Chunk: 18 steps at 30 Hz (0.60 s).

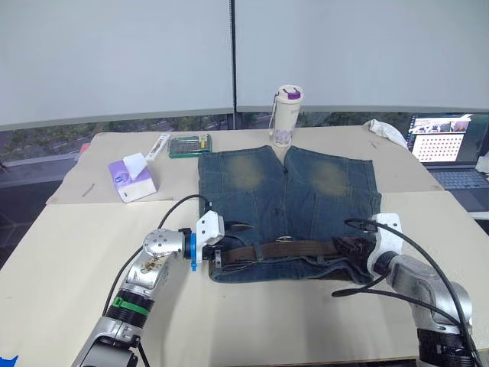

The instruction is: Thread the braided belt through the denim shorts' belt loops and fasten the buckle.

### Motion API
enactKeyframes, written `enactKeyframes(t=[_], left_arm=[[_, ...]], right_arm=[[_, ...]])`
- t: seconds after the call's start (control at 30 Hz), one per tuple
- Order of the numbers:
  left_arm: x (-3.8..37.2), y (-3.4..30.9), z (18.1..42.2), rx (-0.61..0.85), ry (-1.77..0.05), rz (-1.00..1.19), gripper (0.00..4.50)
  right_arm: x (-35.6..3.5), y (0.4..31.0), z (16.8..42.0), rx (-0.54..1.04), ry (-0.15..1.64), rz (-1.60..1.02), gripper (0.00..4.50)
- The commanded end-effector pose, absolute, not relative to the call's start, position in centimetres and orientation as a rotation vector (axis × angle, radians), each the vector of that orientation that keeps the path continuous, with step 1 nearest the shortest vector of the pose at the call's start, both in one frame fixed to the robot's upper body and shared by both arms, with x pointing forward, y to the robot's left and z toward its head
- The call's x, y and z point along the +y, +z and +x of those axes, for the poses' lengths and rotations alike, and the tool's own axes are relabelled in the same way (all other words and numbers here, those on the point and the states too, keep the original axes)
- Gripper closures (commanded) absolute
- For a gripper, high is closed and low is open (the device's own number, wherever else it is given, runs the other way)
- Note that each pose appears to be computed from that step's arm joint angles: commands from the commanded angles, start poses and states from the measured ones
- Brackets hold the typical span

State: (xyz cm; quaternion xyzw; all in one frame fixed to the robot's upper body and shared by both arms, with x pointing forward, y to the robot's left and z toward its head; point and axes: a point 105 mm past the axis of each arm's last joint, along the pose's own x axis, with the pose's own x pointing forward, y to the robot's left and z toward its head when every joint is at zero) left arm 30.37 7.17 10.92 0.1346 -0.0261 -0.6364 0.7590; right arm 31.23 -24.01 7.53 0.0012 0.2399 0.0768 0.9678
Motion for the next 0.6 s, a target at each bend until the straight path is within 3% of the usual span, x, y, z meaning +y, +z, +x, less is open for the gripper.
enactKeyframes(t=[0.03, 0.13, 0.33, 0.6], left_arm=[[7.0, 11.7, 30.3, -0.096, -1.392, 0.312, 0.0], [6.9, 11.5, 30.2, -0.092, -1.402, 0.327, 0.0], [6.8, 11.5, 30.2, -0.094, -1.408, 0.332, 0.0], [6.9, 11.6, 30.4, -0.096, -1.408, 0.349, 0.0]], right_arm=[[-25.2, 5.5, 30.0, 0.584, 0.117, -0.092, 0.76], [-25.6, 5.5, 29.6, 0.611, 0.12, -0.147, 0.02], [-26.0, 5.1, 29.5, 0.619, 0.089, -0.158, 0.02], [-24.5, 4.0, 29.2, 0.643, 0.103, 0.063, 0.02]])
